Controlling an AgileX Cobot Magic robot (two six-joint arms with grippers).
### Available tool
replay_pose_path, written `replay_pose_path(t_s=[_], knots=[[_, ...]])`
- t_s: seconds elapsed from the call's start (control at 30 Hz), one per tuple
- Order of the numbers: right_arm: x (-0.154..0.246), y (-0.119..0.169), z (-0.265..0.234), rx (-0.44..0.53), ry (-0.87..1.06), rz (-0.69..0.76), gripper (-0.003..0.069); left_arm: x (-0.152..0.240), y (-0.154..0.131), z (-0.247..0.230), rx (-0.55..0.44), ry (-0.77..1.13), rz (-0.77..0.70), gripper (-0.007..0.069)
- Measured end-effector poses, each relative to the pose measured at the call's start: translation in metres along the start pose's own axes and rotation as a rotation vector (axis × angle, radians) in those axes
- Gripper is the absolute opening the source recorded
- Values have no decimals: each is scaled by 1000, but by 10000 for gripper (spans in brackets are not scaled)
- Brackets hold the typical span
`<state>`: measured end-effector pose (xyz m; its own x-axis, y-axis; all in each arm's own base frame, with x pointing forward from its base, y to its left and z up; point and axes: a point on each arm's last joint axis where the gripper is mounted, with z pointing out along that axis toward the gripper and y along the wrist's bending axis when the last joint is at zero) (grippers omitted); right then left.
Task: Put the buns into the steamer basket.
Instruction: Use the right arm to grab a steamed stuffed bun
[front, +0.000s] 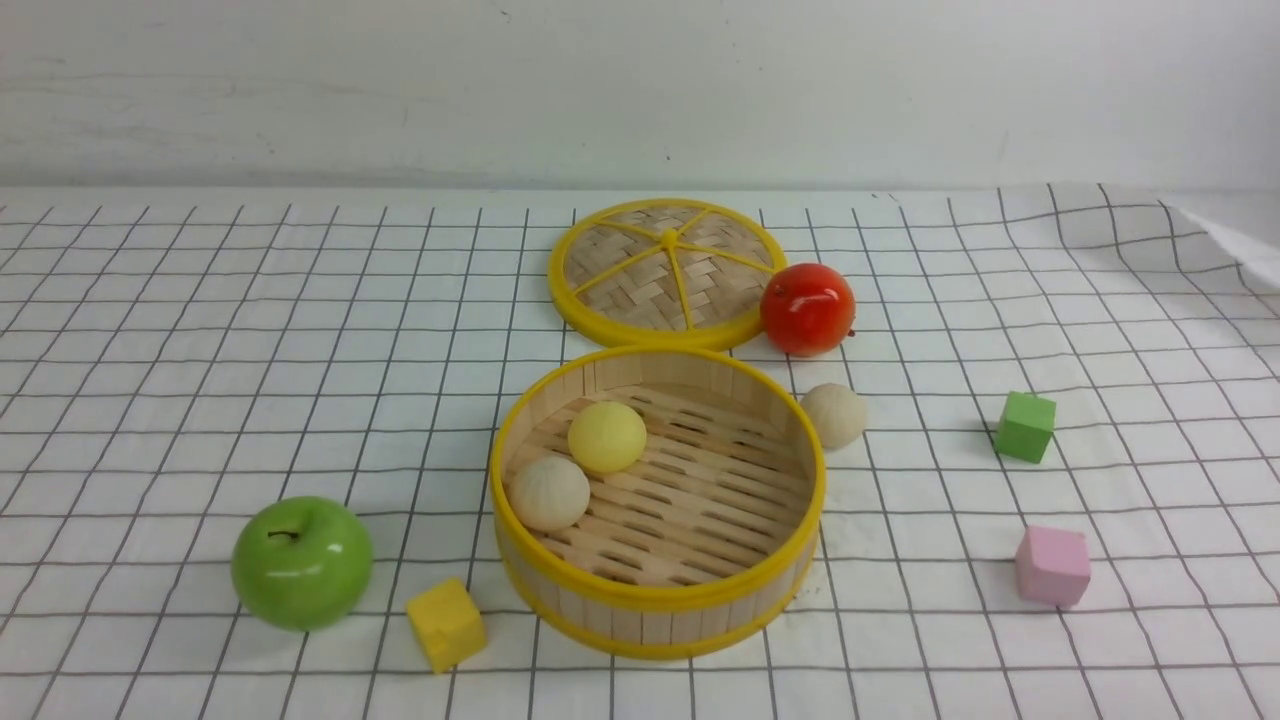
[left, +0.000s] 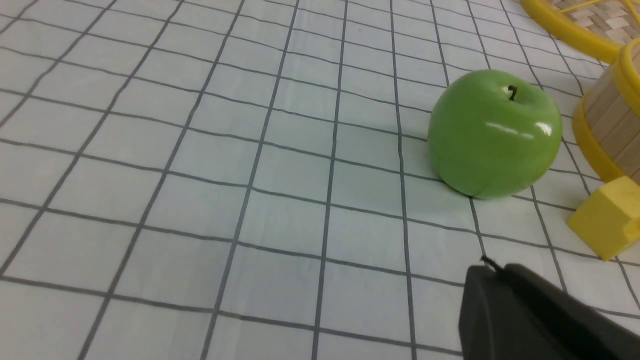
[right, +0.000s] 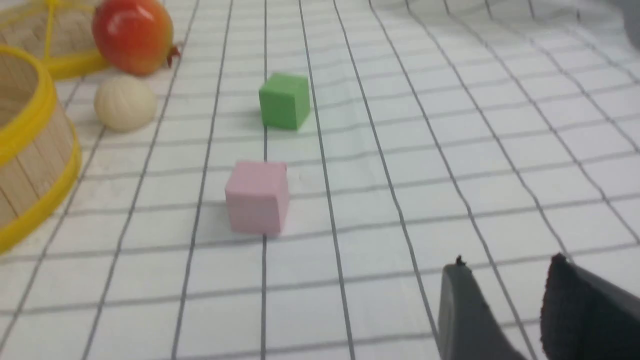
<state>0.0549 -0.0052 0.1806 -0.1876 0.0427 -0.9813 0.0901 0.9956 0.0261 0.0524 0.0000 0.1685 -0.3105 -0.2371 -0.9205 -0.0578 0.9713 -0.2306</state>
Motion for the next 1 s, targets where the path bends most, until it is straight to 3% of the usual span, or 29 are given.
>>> replay_pose_path(t_s=[0.07, 0.27, 0.47, 0.6, 0.8, 1.0], knots=[[-6, 0, 0, 3, -71, 22, 241, 0, 0, 0, 0, 0, 0, 12], [-33, 1, -6, -57, -373, 294, 241, 0, 0, 0, 0, 0, 0, 17], [-44, 1, -11, -77, -500, 285, 241, 0, 0, 0, 0, 0, 0, 20], [-52, 1, -14, -73, -467, 282, 241, 0, 0, 0, 0, 0, 0, 21], [-113, 4, -24, -57, -327, 292, 241, 0, 0, 0, 0, 0, 0, 25], [-150, 6, 7, -40, -101, 380, 241, 0, 0, 0, 0, 0, 0, 29]])
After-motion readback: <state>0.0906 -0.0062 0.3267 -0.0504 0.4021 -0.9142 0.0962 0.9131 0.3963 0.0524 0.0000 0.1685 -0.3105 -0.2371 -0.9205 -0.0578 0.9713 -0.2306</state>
